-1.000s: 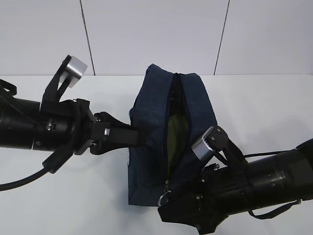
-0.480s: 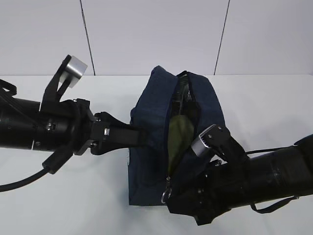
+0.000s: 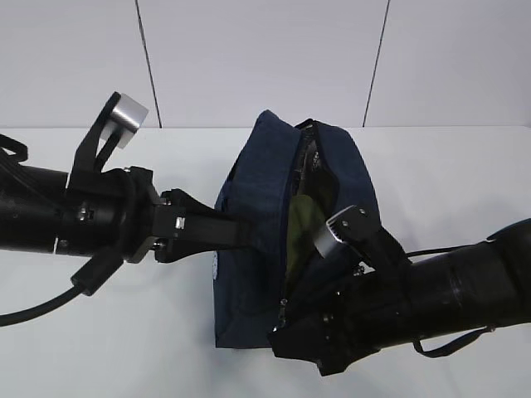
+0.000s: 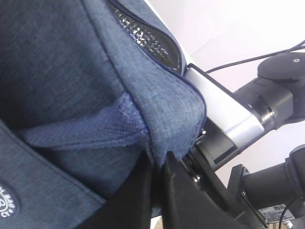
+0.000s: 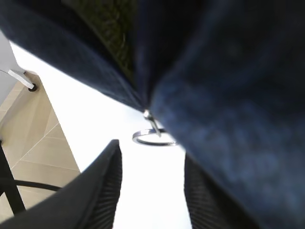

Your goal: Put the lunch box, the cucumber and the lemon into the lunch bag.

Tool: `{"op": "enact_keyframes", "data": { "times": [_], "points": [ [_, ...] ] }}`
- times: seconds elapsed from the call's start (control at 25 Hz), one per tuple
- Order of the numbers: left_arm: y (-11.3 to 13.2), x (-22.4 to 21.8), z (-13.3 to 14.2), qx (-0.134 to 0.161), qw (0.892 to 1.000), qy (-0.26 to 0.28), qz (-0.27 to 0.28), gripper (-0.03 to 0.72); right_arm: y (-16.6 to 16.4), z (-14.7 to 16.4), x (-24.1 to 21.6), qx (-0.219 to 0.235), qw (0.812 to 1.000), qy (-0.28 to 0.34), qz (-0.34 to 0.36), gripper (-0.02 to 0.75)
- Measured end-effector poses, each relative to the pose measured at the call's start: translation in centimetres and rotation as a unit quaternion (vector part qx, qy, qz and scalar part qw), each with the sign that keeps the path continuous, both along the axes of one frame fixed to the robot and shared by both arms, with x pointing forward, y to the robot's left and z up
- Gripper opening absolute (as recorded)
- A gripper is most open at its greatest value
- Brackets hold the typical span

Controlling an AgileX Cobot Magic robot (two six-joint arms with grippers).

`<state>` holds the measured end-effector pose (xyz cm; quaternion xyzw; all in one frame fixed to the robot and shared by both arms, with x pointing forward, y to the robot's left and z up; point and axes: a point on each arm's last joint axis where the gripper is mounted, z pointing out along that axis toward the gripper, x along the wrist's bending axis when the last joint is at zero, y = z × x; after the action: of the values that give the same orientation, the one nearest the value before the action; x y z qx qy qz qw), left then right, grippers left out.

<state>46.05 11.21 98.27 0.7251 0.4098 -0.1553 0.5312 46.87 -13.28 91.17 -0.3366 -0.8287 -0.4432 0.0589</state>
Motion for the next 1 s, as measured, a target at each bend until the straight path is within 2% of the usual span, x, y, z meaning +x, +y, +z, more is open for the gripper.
{"op": "enact_keyframes", "data": {
  "times": [0.28, 0.52, 0.84, 1.0],
  "points": [
    [-0.5, -0.4, 0.0, -0.001, 1.0, 0.0, -0.012, -0.004, 0.2, 0.4, 0.5, 0.011, 0.999, 0.023, -0.026, 0.337],
    [-1.1, -1.0, 0.0, 0.002, 1.0, 0.0, -0.025, -0.004, -0.3, -0.2, 0.9, -0.029, 0.998, 0.018, -0.056, 0.337],
    [-1.1, -1.0, 0.0, 0.002, 1.0, 0.0, -0.023, -0.004, -0.3, -0.2, 1.0, -0.03, 0.998, 0.021, -0.06, 0.337],
    [-1.1, -1.0, 0.0, 0.002, 1.0, 0.0, -0.023, -0.004, -0.3, -0.2, 1.0, -0.03, 0.998, 0.021, -0.06, 0.279]
  ]
}}
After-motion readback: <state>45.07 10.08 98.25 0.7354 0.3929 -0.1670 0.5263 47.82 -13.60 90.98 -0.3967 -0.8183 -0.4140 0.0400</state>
